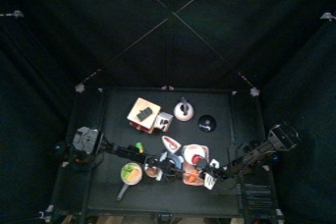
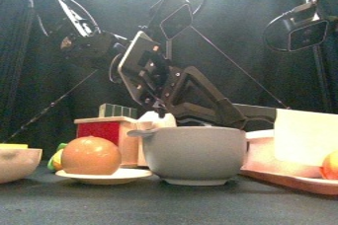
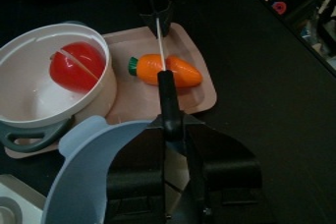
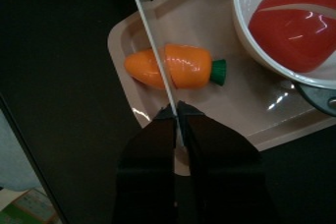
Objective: Cut carrot
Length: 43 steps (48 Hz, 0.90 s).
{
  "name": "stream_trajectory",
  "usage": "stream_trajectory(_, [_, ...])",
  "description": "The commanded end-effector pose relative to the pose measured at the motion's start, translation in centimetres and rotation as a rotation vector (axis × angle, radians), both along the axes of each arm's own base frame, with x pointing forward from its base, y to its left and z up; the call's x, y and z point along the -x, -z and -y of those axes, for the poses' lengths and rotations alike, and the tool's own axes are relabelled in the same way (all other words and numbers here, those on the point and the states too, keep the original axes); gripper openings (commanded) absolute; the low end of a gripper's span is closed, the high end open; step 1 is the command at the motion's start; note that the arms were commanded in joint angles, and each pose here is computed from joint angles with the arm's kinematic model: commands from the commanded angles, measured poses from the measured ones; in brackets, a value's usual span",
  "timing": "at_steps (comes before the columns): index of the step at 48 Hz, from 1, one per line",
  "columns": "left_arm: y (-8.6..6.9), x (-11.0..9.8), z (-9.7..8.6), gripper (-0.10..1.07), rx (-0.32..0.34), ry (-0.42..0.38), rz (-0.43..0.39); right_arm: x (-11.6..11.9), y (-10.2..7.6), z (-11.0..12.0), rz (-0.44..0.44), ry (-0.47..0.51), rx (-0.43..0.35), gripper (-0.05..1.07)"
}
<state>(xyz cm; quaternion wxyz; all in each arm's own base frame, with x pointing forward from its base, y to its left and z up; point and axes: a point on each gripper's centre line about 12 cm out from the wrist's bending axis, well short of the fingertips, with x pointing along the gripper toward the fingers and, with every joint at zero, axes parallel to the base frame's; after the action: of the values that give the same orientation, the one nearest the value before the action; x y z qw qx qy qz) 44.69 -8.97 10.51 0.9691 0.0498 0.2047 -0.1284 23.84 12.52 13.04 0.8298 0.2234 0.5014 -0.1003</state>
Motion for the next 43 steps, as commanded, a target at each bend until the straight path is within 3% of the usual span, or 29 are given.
stream_trajectory(1, [-0.4, 0.0, 0.6, 0.35, -0.003, 0.017, 0.01, 0.3, 0.4, -0.2, -0.018, 0.0, 0.003, 0.25])
stream_trajectory(33, [-0.2, 0.1, 0.6, 0.35, -0.008, 0.016, -0.006, 0.1, 0.8, -0.3, -0.031, -0.006, 0.017, 0.25])
stream_trajectory(43, [-1.9, 0.1, 0.6, 0.35, -0.001, 0.016, 0.029, -0.2, -0.3, -0.5, 0.003, -0.015, 0.006, 0.25])
